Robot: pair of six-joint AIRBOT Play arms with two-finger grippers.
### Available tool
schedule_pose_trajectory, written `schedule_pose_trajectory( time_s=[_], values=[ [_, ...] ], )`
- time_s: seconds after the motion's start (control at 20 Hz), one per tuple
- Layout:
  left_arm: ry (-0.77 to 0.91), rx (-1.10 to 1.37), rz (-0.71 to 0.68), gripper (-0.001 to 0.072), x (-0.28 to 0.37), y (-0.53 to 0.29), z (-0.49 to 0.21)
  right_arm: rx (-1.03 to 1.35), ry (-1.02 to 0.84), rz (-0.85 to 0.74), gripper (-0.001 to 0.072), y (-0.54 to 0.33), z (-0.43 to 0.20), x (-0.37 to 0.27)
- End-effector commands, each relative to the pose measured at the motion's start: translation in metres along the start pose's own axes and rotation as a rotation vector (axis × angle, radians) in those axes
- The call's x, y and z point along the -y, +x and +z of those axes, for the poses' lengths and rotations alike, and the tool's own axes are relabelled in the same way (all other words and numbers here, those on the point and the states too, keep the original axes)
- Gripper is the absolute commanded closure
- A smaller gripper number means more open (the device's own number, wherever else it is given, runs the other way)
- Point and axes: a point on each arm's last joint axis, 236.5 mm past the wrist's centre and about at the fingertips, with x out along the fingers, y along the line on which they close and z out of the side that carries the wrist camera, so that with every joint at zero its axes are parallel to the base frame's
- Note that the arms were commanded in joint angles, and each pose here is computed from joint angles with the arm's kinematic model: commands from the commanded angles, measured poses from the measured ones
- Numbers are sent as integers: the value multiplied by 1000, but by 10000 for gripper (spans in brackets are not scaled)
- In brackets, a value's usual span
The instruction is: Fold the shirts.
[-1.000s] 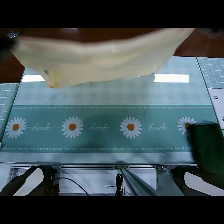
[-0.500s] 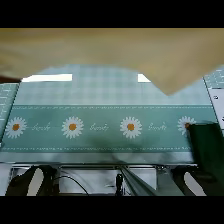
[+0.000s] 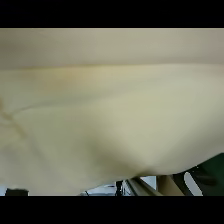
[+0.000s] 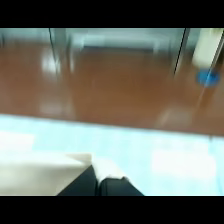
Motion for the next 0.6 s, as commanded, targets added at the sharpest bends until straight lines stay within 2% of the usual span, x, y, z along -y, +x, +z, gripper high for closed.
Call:
schedule_pose_trajectory(
  time_s=[0.0, 0.2, 0.55],
  values=[
    [-57, -219, -20, 681, -6, 51, -83, -192, 54, 58, 687, 51, -52, -1],
    [-195, -423, -82, 681, 0, 119, -190, -326, 166, 105, 687, 149, -119, 9],
    [-307, -637, -48, 680, -12, 248, -338, -483, 314, 68, 687, 335, -205, 56]
  ],
)
